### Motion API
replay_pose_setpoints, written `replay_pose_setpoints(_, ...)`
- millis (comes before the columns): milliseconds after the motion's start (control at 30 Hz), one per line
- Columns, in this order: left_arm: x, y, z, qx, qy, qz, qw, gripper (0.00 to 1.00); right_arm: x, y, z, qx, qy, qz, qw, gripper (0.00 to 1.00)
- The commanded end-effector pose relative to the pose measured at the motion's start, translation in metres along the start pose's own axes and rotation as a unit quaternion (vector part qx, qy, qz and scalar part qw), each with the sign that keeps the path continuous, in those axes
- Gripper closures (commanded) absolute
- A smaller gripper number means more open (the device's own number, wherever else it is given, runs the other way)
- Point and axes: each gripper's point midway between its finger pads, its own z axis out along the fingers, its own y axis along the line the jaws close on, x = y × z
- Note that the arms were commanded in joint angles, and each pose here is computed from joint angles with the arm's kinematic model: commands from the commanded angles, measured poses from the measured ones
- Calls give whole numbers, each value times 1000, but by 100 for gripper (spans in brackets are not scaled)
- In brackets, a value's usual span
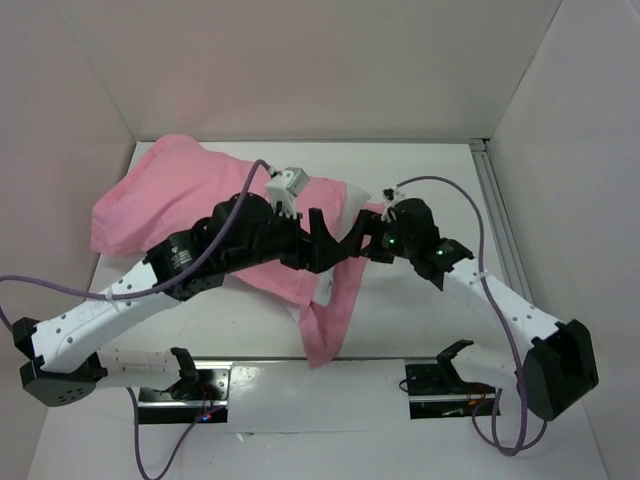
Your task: Put the pillow into the pillowcase
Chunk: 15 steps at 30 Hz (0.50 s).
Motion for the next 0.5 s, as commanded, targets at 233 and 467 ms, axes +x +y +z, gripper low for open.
replay_pose_setpoints(233, -69, 68, 58, -194, -21, 81, 977, 17, -87, -80, -53, 106, -100, 80, 986, 75)
replay_pose_setpoints(467, -107, 146, 128, -371, -39, 91, 923, 18, -105, -93, -5, 35, -79, 128, 988, 40)
